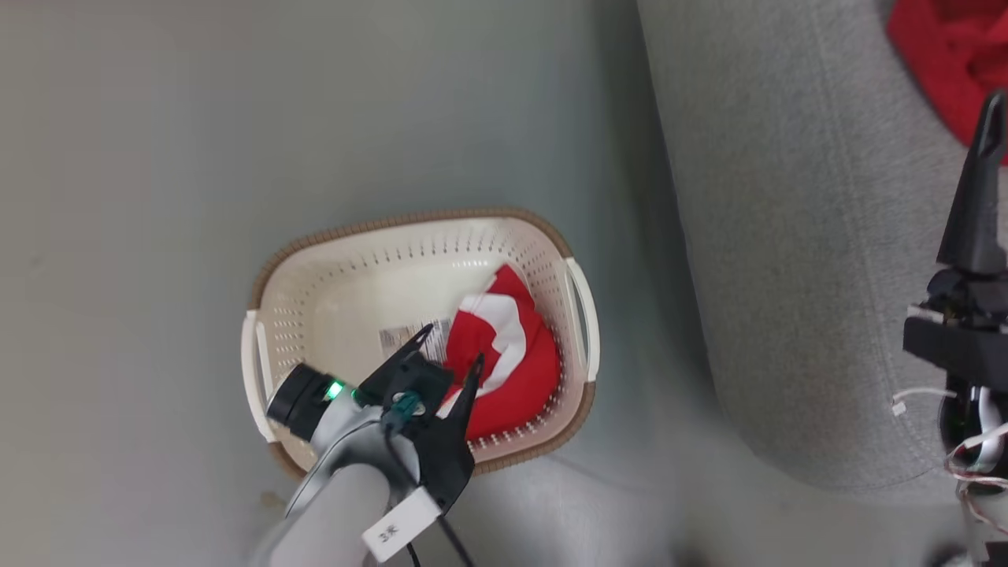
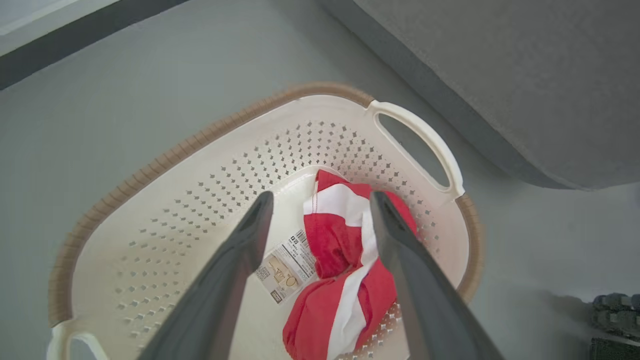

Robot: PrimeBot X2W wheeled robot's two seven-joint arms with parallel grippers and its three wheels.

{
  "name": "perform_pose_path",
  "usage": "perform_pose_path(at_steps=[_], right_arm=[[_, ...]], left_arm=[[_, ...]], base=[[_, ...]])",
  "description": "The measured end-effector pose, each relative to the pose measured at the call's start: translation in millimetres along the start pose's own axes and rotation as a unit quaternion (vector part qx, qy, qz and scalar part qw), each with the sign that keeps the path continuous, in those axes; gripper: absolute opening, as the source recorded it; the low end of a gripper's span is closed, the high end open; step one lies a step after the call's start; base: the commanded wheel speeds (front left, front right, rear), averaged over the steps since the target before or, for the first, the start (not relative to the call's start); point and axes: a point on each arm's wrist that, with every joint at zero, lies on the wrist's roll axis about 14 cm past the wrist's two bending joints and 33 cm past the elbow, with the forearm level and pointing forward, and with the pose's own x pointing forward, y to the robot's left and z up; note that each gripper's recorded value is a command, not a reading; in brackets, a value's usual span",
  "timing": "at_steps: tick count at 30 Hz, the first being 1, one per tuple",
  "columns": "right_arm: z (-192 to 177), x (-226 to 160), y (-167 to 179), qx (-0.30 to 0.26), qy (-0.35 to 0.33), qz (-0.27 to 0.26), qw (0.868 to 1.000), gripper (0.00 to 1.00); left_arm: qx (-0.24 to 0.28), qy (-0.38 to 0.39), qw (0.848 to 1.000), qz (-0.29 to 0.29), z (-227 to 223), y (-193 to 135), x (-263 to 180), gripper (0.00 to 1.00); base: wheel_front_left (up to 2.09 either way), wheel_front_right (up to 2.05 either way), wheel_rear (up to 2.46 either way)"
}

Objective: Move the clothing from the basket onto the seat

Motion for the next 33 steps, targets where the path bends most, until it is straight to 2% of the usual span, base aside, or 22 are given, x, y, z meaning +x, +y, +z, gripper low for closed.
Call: perform_pose_path(at_steps=[12,19,23,33], right_arm=[[-35,34,18,-0.009,-0.006,0.020,1.000,1.00],[-72,42,30,-0.011,0.018,0.030,0.999,1.00],[-86,42,38,-0.012,0.029,0.040,0.999,1.00],[-96,47,54,-0.017,0.027,0.062,0.998,1.00]], left_arm=[[0.013,0.071,0.994,-0.084,-51,-18,42,1.00],[0.014,0.126,0.984,-0.123,-96,-29,49,1.00],[0.011,0.142,0.981,-0.132,-110,-31,53,1.00],[0.021,0.181,0.972,-0.151,-134,-33,65,1.00]], base=[[0.00,0.00,0.00],[0.00,0.00,0.00],[0.00,0.00,0.00],[0.00,0.00,0.00]])
